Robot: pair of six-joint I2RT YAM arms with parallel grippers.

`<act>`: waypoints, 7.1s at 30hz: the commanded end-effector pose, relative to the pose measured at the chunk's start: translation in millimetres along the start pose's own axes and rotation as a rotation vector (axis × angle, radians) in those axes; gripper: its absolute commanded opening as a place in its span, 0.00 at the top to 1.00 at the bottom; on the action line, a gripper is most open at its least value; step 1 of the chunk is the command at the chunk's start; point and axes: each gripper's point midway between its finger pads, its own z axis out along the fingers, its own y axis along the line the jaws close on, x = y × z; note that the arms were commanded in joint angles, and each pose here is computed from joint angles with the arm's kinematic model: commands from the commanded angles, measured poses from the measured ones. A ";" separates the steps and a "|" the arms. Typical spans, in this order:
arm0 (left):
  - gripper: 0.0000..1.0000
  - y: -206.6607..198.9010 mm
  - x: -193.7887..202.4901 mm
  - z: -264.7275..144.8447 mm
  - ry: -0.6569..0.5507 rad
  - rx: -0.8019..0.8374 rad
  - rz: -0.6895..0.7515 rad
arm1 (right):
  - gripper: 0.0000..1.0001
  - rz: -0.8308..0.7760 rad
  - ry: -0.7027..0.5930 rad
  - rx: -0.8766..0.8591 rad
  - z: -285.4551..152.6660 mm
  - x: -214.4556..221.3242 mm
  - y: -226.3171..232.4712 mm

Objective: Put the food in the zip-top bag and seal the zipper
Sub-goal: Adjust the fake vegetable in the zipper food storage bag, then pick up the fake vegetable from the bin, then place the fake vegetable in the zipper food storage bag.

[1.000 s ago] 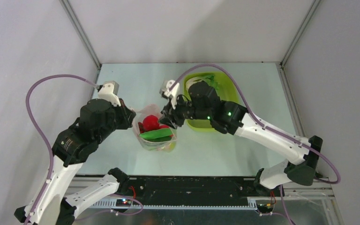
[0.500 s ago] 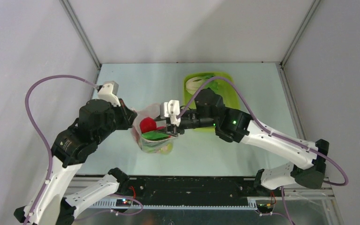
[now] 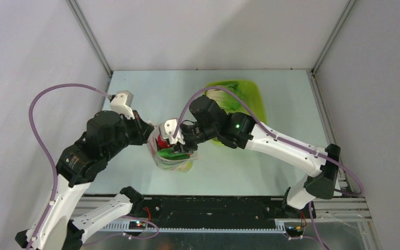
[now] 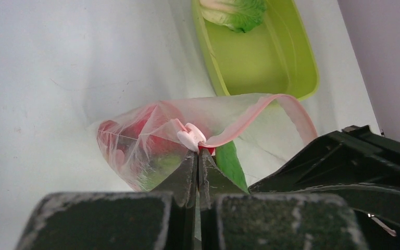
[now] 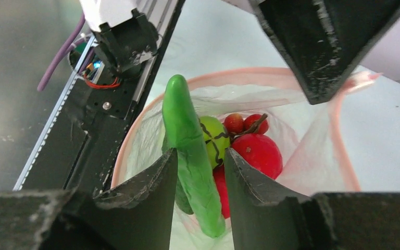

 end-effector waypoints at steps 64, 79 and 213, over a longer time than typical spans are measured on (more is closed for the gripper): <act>1.00 2.4 -36.4 0.7 -0.202 -0.017 -0.018 | 0.22 0.490 -0.056 0.387 -15.3 -24.8 -53.3; 1.00 2.6 -38.9 7.5 -0.202 -0.029 0.015 | 0.01 0.631 -0.200 0.796 -150.3 27.9 -141.3; 1.00 -33.7 -61.7 62.2 -0.008 -0.062 -0.068 | 0.81 -1.710 0.426 -0.110 -29.4 77.6 23.3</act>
